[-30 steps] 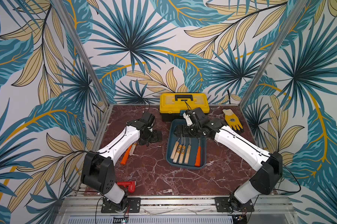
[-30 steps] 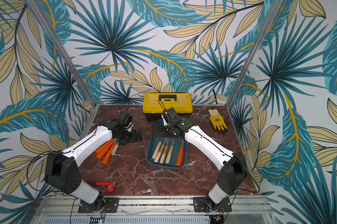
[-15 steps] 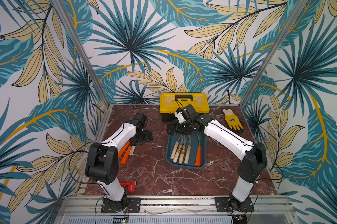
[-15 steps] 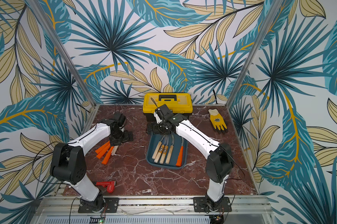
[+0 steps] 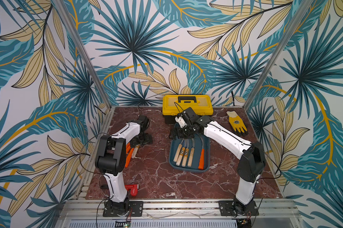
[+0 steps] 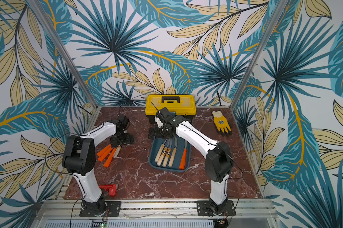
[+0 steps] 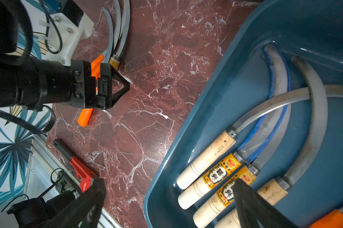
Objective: Put small sickles into storage boxes
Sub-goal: Pick up the sickle at the center of the board.
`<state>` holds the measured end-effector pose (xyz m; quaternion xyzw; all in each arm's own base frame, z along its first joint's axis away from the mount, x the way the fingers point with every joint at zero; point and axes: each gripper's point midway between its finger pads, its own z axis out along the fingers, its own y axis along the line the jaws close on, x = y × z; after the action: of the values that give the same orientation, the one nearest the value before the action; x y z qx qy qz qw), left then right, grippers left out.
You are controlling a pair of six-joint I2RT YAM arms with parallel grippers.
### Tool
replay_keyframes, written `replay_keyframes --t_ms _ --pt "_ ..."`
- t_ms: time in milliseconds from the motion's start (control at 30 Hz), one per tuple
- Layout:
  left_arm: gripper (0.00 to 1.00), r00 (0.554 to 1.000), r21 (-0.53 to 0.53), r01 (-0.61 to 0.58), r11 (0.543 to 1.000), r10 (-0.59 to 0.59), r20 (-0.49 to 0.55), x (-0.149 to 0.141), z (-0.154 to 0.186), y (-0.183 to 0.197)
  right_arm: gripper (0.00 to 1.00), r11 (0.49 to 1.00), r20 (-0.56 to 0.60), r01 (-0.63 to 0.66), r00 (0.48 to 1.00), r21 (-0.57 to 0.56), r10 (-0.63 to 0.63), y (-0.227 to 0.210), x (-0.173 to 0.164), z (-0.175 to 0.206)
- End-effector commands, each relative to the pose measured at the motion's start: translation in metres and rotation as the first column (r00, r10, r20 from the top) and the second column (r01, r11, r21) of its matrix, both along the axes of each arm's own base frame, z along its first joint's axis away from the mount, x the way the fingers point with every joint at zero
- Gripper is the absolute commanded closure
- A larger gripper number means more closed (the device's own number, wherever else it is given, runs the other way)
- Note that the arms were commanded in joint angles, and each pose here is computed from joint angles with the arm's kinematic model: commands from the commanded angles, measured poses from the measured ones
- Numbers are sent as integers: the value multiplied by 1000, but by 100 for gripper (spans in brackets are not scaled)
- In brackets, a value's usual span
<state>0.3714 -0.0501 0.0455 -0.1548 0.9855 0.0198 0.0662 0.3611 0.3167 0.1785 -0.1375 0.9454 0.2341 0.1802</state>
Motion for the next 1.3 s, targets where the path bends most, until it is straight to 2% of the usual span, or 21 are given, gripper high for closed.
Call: replay_keyframes --t_ms 0,233,467,733,900,1100,1267 --pt "1 1000 20 6 1000 -6 18 12 -1 8 1 1000 -36 -9 999 -22 8 -5 -3 -9" --pt "1 1000 -8 25 1000 -25 -16 12 -19 2 1 1000 -42 13 999 -25 -14 -12 1 -12" --pt "9 998 -61 46 997 -48 -31 5 -29 -10 0 999 -42 26 999 -34 -27 -16 2 -13" --pt "35 994 -74 93 993 -96 -45 -1 -36 -29 0 998 -34 51 998 -35 -52 -18 4 -9" --pt "56 992 -87 118 989 -122 -40 -2 -35 -43 0 997 -31 65 997 -38 -66 -21 4 -9" --pt "99 988 -115 148 982 -153 -35 -5 -32 -58 0 996 -19 81 996 -39 -82 -24 3 -6" --pt "100 986 -142 155 978 -161 -32 -11 -28 -67 0 994 -11 99 995 -35 -99 -28 3 -4"
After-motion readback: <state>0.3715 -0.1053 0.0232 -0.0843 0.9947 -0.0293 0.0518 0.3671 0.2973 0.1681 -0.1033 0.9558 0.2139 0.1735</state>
